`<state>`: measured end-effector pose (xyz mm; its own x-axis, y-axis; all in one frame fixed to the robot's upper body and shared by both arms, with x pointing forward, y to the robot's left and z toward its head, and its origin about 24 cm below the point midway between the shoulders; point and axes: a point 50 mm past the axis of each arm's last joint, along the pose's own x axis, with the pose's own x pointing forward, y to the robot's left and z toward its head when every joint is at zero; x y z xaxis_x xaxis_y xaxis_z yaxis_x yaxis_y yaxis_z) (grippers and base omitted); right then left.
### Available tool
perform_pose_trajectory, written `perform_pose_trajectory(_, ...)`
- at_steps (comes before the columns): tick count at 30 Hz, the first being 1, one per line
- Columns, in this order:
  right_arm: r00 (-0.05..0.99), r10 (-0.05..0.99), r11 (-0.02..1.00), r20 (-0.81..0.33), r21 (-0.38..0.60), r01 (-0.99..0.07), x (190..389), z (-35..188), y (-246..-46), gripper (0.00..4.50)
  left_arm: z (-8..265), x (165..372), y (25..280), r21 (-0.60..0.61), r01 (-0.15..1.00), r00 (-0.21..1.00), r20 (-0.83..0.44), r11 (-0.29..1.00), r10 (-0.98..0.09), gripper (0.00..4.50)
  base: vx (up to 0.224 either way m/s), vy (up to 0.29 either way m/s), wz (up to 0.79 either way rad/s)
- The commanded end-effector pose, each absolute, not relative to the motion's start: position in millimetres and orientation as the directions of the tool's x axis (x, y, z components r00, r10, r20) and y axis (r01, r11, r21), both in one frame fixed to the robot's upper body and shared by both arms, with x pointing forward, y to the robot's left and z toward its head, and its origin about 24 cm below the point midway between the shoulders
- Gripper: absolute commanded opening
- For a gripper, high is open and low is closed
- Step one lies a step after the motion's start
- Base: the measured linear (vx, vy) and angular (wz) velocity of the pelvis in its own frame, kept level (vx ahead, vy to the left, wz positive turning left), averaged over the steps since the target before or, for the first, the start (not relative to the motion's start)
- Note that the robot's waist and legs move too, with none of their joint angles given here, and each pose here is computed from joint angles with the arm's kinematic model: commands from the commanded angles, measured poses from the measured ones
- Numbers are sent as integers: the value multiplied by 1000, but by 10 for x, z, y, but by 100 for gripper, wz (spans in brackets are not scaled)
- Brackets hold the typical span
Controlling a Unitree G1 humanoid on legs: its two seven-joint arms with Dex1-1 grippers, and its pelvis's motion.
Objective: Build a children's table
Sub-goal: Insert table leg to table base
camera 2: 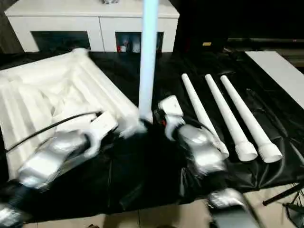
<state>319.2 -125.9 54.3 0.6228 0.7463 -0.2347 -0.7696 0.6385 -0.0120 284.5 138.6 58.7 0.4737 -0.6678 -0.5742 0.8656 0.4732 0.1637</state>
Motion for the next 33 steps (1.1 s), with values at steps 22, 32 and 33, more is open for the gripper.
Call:
perform_pose_trajectory(22,439,828,486,-349,55,-872,3042,545,-1368,310,703,2750,1299,108,934,340,-561,341,-755,0,0,0,0)
perform_pose_trajectory(32,509,770,564,-383,36,-825,3084,442,-1381,267,672,2737,1328,91,931,337,-578,352,-743,0,0,0,0)
perform_pose_trajectory(33,549,739,604,-391,23,-797,3116,417,-1387,267,664,2749,1325,92,927,347,-581,365,-736,0,0,0,0)
